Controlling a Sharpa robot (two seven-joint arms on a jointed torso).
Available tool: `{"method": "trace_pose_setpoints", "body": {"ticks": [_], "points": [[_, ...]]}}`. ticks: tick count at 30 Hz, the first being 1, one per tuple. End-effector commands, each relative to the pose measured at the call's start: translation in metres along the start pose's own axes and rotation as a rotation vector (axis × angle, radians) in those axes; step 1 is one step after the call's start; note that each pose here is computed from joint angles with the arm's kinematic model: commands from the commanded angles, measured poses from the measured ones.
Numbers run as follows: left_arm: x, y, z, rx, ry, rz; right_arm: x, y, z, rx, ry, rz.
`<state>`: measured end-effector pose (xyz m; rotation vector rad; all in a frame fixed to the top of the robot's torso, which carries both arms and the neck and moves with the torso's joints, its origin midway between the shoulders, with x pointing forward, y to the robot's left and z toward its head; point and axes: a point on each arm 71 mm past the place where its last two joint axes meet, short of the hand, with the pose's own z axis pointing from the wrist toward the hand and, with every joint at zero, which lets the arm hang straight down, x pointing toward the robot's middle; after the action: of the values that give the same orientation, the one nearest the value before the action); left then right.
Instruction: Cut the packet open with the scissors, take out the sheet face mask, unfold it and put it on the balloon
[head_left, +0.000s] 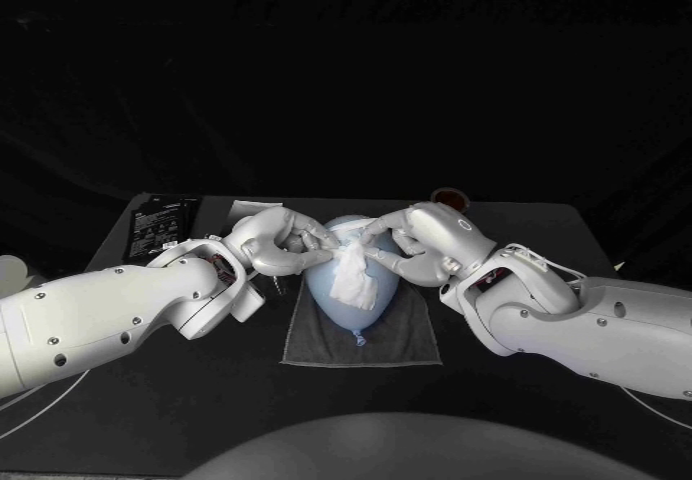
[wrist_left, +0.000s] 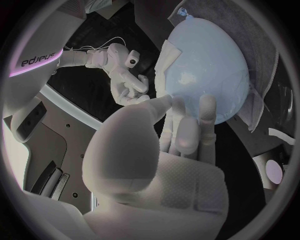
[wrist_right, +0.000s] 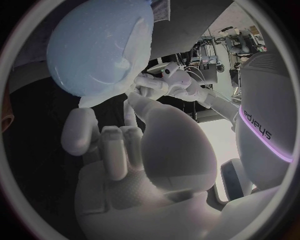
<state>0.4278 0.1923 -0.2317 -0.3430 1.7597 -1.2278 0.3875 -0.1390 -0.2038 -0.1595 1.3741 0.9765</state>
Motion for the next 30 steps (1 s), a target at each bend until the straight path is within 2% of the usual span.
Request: {"method": "trace_pose_setpoints", "body": {"ticks": [1,5,14,30], "points": [[0.0026,-0.0004,0.0007,-0.004,0.019,-0.013,0.009,0.001,0.006,-0.039,0.087,-0.065],[0.0029,-0.0008,0.0009,-0.004,0.02,-0.014,0.013,0.002,0.012,-0.059,0.097,-0.094],[0.0033,-0.0015,0.0012,-0.003,0.023,-0.015,0.016,0.007,0.023,-0.089,0.084,-0.121],[0.0035,-0.0019,0.0012,-0.004,0.027,-0.018,0.019,0.005,0.03,-0.082,0.115,-0.15]]}}
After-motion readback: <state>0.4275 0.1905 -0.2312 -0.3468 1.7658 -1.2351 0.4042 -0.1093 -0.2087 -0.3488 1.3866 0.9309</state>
